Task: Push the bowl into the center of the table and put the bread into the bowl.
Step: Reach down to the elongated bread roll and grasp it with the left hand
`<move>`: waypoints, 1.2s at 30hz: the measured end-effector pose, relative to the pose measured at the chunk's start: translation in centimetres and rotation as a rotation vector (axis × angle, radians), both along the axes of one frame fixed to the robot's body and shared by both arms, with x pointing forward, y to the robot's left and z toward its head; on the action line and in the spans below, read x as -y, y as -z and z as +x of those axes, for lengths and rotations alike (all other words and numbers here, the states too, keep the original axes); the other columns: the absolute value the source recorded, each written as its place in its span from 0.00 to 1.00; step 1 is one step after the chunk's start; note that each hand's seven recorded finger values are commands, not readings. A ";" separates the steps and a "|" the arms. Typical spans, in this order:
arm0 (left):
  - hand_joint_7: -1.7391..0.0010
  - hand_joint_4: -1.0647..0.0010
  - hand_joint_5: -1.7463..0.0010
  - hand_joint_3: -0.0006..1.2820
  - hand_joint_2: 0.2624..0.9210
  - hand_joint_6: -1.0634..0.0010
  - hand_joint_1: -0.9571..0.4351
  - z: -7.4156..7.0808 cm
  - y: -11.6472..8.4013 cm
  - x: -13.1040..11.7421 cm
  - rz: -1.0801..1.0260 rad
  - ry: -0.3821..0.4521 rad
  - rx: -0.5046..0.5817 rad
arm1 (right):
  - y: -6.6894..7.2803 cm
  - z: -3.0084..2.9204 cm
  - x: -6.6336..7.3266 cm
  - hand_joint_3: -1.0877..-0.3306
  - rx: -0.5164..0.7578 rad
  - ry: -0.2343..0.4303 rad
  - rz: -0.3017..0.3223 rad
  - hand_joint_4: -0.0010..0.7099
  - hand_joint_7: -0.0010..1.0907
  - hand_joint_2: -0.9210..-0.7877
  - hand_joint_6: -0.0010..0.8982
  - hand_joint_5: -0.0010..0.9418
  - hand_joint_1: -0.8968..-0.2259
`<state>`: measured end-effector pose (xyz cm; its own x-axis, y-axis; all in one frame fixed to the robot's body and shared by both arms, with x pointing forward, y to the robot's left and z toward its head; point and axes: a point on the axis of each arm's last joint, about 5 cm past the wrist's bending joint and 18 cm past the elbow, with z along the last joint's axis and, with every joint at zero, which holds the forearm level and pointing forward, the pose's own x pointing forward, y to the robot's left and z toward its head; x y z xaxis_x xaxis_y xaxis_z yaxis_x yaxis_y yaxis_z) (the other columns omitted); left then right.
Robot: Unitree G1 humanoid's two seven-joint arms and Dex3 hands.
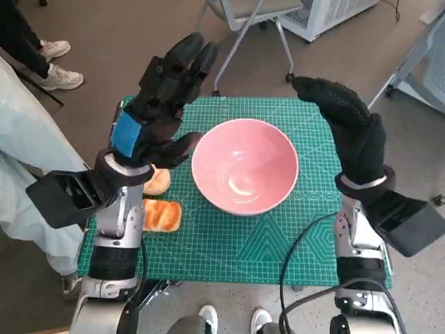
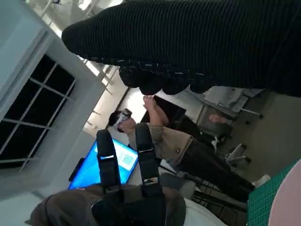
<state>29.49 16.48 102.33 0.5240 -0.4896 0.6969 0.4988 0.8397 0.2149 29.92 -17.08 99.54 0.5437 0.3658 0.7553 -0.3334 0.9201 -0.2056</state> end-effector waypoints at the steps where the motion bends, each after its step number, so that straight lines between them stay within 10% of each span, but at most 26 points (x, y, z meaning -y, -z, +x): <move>1: 0.76 0.90 1.00 0.35 1.00 1.00 0.27 0.0 -0.1 -0.1 0.007 -0.002 0.002 | 0.0 0.00 0.0 0.43 -0.001 0.000 0.000 0.26 0.50 0.00 0.04 0.00 0.35; 9: 0.74 0.89 0.99 0.26 1.00 1.00 0.27 -0.3 -1.0 -1.2 0.110 -0.051 0.061 | 0.0 0.00 -0.3 0.43 -0.002 -0.005 0.003 0.26 0.51 0.00 0.03 0.00 0.34; 20: 0.73 0.83 0.98 0.08 0.65 1.00 0.41 -2.8 -3.9 -6.5 0.590 -0.374 0.247 | 0.1 -0.04 -0.6 0.43 -0.005 -0.012 0.014 0.26 0.52 0.00 0.02 0.00 0.32; 36: 0.90 0.80 1.00 0.01 0.65 0.75 0.57 -7.1 -4.5 -9.4 1.032 -0.482 0.012 | 0.5 0.07 -0.8 0.43 -0.031 -0.012 0.021 0.26 0.53 0.00 0.02 0.00 0.33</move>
<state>22.39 25.92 106.83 0.8090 -0.5818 0.0841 0.1658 0.3631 0.9169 29.99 -16.32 99.04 0.5624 0.3565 0.7461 -0.3503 0.9200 -0.1755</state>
